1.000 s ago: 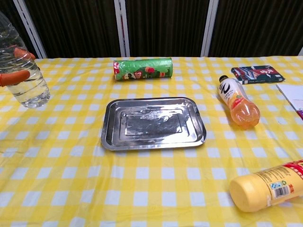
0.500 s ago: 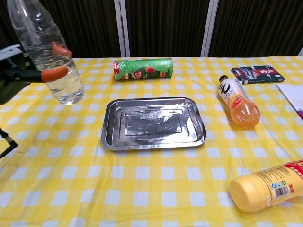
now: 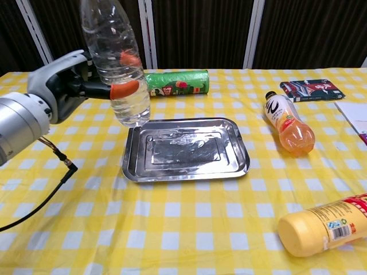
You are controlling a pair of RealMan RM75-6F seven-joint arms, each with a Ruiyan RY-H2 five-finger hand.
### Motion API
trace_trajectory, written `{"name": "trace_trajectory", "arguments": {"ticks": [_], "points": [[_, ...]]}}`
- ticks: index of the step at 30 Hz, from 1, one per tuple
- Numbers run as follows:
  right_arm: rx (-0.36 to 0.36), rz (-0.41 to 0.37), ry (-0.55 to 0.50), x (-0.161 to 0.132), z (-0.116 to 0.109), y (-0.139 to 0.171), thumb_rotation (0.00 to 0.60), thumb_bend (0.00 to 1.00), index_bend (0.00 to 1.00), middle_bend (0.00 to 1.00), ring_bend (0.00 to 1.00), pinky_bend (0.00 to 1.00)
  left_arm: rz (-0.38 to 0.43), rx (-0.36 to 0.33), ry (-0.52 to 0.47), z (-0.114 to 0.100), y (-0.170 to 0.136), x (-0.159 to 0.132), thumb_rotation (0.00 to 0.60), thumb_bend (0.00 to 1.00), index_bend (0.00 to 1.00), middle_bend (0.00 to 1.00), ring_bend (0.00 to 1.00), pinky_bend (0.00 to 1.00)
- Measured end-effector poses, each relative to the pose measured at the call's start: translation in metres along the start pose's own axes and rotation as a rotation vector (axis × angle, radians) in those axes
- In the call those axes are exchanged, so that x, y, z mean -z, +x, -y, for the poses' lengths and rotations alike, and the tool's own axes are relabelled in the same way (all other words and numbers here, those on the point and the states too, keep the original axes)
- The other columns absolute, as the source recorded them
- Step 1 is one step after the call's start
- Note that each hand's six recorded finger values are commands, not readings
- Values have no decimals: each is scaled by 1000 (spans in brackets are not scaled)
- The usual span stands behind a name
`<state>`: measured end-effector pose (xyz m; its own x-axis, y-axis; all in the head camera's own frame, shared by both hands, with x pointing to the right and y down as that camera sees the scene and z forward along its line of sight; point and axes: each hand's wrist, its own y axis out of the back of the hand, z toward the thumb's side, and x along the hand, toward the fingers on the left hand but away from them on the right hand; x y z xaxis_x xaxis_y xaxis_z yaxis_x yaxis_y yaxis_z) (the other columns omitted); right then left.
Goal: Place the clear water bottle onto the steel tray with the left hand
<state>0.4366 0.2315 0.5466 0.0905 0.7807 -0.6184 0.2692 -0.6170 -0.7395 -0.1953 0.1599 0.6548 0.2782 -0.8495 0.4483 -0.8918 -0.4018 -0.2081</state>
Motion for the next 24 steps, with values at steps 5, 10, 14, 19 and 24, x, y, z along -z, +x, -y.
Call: {"name": "trace_trajectory", "arguments": {"ticks": [5,10,14,19,24], "points": [[0,-4,4,-2,1,1,600,158,179,97,57,45,-7,-70,60,-44,-17,1,600,459,583,539,135,124],[-7,-3,9,-3,3,1,600,158,179,97,57,45,-39,-176,135,-107,-38,7,600,459,584,540,135,124],[-15,-5,15,-5,6,0,600,157,179,97,58,45,-78,-267,148,-161,-60,16,600,458,586,540,135,124],[-22,0,19,-5,9,-2,600,158,179,97,58,45,-96,-364,127,-214,-81,22,600,458,587,541,135,124],[-27,-1,21,-6,10,-3,600,158,178,97,58,45,-126,-387,106,-232,-94,37,600,458,587,540,135,124]]}}
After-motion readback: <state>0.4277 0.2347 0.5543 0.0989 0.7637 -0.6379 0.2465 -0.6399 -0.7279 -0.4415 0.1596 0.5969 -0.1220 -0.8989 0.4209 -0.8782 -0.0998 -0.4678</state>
